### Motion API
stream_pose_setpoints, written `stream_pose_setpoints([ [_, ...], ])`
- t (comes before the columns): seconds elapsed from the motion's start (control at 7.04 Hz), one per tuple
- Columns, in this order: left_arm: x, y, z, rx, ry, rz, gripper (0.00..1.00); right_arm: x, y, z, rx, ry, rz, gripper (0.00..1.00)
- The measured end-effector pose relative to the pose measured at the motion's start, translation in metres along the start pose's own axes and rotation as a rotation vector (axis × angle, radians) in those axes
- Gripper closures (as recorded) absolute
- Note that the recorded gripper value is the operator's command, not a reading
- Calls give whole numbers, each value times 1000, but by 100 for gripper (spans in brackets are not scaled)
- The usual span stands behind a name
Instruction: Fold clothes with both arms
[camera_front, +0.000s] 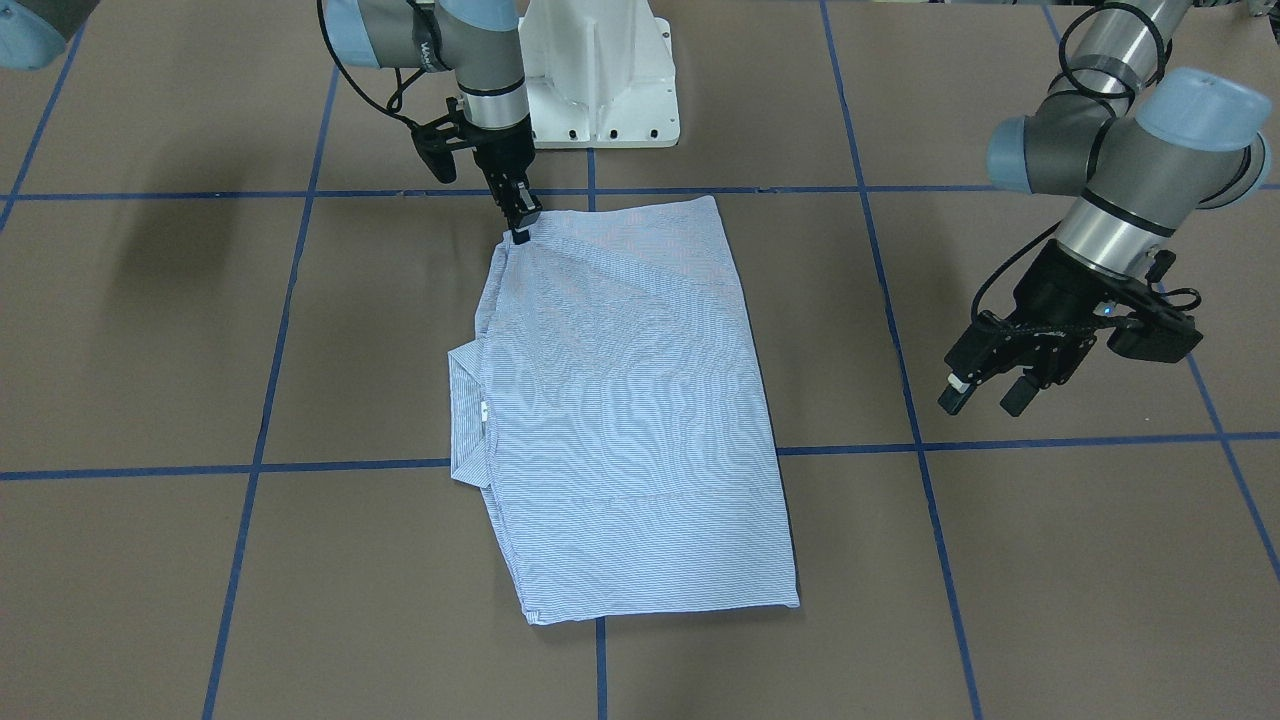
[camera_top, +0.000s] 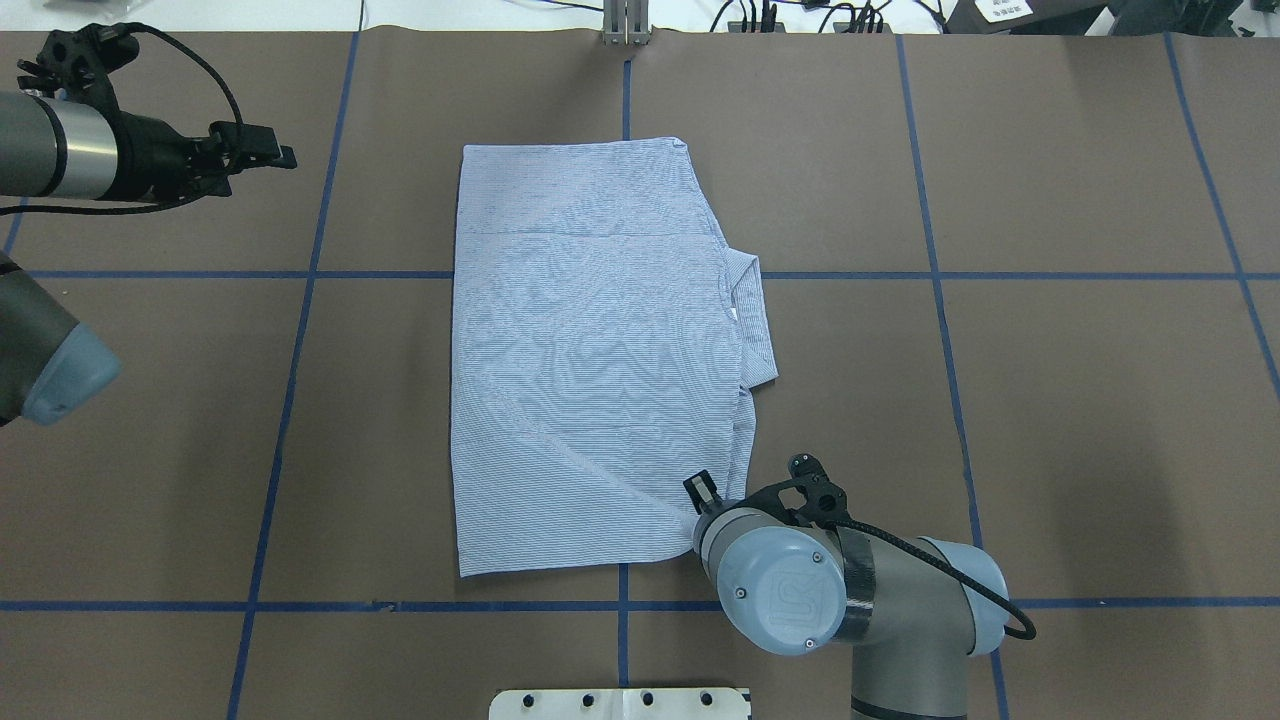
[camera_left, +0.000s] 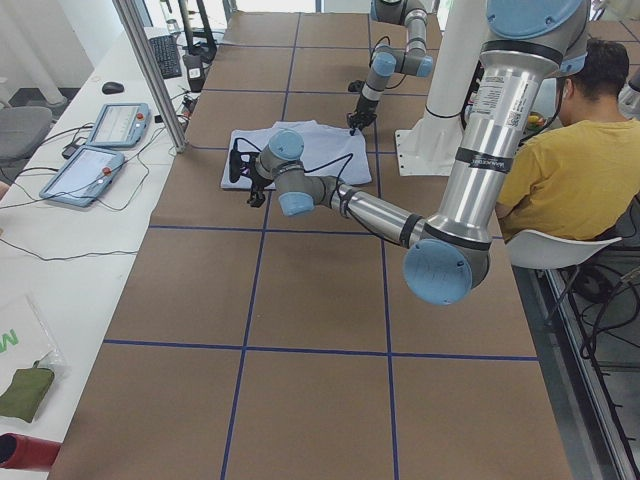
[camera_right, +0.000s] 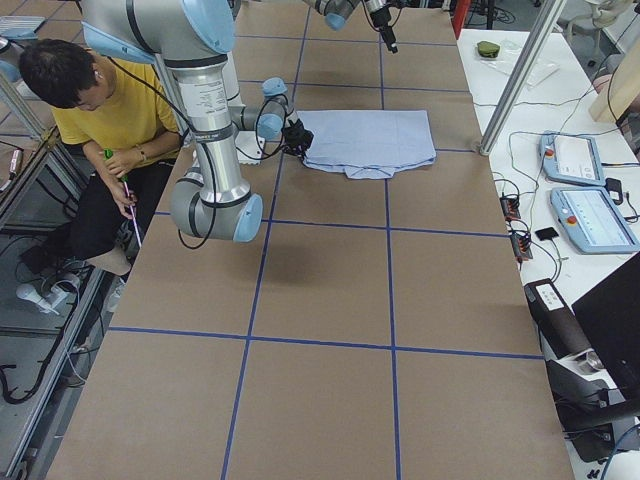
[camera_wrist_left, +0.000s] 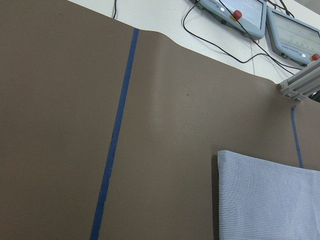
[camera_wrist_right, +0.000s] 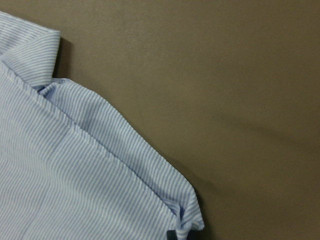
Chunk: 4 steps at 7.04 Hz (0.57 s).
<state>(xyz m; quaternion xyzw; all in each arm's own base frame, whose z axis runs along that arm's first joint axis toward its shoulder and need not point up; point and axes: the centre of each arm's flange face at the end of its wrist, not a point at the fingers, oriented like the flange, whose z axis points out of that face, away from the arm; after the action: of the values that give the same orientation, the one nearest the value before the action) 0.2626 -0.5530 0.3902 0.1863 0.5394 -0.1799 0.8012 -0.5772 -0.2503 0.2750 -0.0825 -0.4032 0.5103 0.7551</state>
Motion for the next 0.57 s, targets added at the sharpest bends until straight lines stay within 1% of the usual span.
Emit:
stream_pose_setpoints([
  [0.14,1,0,0,-1,1,-7,0,-1,0,-5,-6,-4,1,100],
  [0.28,4,1,-1,-1,8,-35,0,-2,-2,-9,-11,-8,3,100],
  [0.43,11,5,-5,-4,22,-82,0,-3,-5,-18,-13,-10,4,100],
  [0.57,24,23,-6,-29,45,-146,0,-1,-11,-29,-12,-9,4,100],
])
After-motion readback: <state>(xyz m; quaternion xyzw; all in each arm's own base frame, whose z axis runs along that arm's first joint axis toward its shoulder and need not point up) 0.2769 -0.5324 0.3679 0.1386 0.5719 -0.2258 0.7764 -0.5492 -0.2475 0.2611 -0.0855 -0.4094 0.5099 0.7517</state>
